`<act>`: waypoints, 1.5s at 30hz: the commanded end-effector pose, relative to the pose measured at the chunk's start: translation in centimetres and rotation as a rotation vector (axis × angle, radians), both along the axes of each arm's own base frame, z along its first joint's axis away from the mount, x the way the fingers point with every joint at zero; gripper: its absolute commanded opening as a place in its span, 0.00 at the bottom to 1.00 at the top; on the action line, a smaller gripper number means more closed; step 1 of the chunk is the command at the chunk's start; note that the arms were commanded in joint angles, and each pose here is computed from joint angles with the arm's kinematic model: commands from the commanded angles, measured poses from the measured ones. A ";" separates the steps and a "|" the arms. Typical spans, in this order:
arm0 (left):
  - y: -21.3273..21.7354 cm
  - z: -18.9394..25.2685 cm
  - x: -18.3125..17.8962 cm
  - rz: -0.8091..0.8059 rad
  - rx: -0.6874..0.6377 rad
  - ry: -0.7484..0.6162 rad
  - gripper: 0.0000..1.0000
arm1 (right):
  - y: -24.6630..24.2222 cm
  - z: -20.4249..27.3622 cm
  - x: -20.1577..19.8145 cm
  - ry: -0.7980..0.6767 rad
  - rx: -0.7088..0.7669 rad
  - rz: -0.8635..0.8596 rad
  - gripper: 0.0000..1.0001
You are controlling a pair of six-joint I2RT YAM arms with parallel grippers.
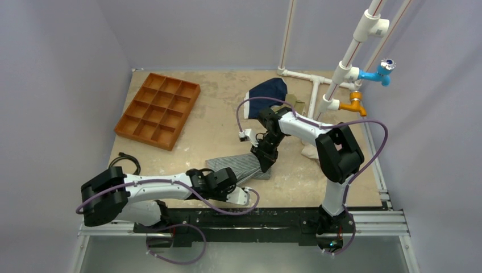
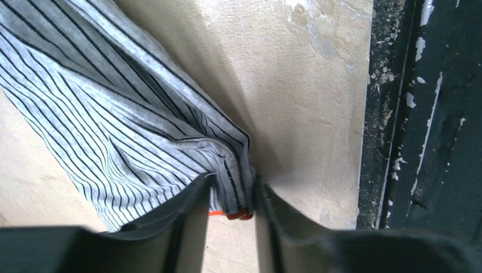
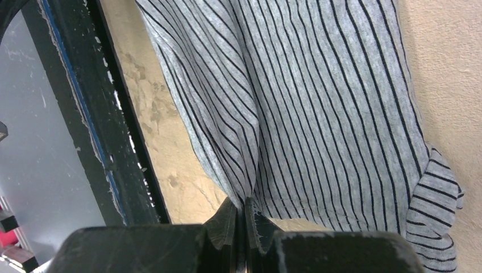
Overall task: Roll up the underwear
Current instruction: Fold the underwear at the center of the board.
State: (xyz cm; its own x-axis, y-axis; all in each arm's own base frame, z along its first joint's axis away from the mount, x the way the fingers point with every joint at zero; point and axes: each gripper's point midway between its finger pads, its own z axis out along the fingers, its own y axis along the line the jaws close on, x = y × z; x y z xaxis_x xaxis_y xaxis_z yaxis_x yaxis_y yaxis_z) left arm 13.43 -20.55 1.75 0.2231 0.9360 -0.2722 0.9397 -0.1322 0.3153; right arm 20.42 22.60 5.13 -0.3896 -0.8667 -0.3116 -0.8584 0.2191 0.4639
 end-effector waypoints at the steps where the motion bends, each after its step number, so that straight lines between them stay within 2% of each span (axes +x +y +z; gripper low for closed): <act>1: 1.1 -1.2 -0.6 0.009 0.043 0.028 0.23 | 0.1 1.0 0.7 -0.041 0.013 -0.004 0.00; 4: 1.1 -0.9 -0.9 0.011 0.029 0.037 0.02 | -0.1 1.2 0.7 -0.047 0.010 -0.007 0.00; 5: 1.1 -0.7 -1.0 0.012 0.020 0.044 0.00 | -0.1 1.3 0.7 -0.050 0.008 -0.007 0.01; 9: 1.0 0.9 -1.5 0.028 -0.044 0.110 0.00 | -0.5 2.3 0.5 -0.061 0.001 0.000 0.03; 13: 0.8 3.9 -1.5 0.082 -0.166 0.264 0.00 | -0.8 3.4 0.5 -0.078 -0.010 0.004 0.05; 21: 1.1 7.1 -0.7 0.200 -0.270 0.497 0.00 | -0.7 5.0 0.7 -0.046 -0.025 0.006 0.10; 33: 1.9 8.8 2.2 0.429 -0.397 0.858 0.00 | 0.1 2.9 3.4 0.019 -0.110 -0.019 0.14; 45: 3.3 7.5 6.8 0.669 -0.439 0.998 0.00 | 0.8 1.2 7.7 0.006 -0.129 -0.029 0.19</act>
State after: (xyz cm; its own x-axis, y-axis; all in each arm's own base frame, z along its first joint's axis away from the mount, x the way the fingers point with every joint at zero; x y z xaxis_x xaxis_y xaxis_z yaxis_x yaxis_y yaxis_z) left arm 18.86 -16.93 8.48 -0.6874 0.6296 -0.3620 0.6804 0.3840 -0.6241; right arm 26.84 23.42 5.82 -0.4315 -0.8815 -0.1916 -0.8322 0.3069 0.4619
